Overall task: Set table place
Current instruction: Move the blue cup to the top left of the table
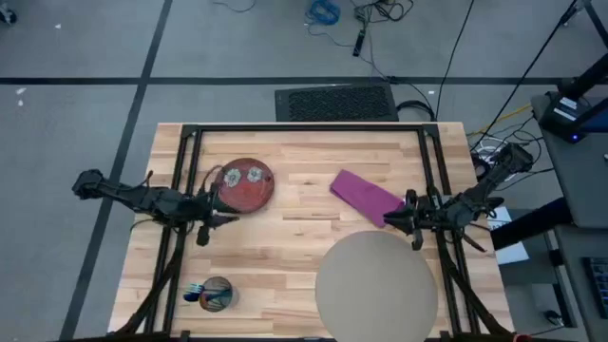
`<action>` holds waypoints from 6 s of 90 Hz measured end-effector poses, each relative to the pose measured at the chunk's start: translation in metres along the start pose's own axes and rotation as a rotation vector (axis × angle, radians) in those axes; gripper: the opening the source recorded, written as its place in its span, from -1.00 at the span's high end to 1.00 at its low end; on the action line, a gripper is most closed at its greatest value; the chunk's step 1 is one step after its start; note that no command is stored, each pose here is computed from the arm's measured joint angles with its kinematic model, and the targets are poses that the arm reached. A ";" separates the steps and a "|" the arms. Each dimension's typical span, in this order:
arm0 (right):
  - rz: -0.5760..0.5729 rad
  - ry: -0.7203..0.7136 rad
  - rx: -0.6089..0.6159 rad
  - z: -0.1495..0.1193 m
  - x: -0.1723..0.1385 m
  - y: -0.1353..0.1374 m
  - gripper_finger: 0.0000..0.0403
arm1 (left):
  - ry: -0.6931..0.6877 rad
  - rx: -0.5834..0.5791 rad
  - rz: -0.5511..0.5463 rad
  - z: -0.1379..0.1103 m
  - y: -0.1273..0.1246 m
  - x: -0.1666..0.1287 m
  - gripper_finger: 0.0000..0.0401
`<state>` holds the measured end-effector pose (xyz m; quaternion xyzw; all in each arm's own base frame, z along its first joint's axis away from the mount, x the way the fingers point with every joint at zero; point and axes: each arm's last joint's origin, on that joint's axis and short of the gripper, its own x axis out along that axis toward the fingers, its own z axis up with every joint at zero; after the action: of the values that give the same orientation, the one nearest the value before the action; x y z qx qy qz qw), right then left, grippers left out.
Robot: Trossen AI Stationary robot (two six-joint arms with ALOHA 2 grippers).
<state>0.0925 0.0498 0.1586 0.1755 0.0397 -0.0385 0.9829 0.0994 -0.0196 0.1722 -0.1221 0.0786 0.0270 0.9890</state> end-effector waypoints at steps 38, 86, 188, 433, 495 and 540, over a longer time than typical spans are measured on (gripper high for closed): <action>-0.003 0.000 -0.033 0.000 0.000 0.000 0.71 | -0.099 -0.003 0.114 0.007 0.002 -0.001 0.63; 0.014 -0.004 0.005 0.001 0.000 0.001 0.71 | 0.024 -0.002 0.151 -0.005 0.006 0.000 0.63; 0.004 0.665 -0.435 0.178 0.058 0.130 0.71 | 1.210 0.152 0.144 0.164 -0.108 0.061 0.63; 0.089 0.673 -0.441 0.148 0.078 0.165 0.71 | 1.272 0.273 -0.026 0.074 -0.159 0.100 0.99; 0.071 0.733 -0.410 0.053 0.089 0.145 0.71 | 1.093 0.313 -0.004 0.118 -0.055 0.162 1.00; 0.126 0.644 -0.347 0.028 0.091 0.143 0.71 | 1.020 0.248 -0.003 0.126 0.021 0.202 1.00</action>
<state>0.1972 0.1678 0.2251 0.0117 0.3420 0.0867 0.9356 0.3163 0.0382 0.2549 -0.0017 0.5527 -0.0468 0.8321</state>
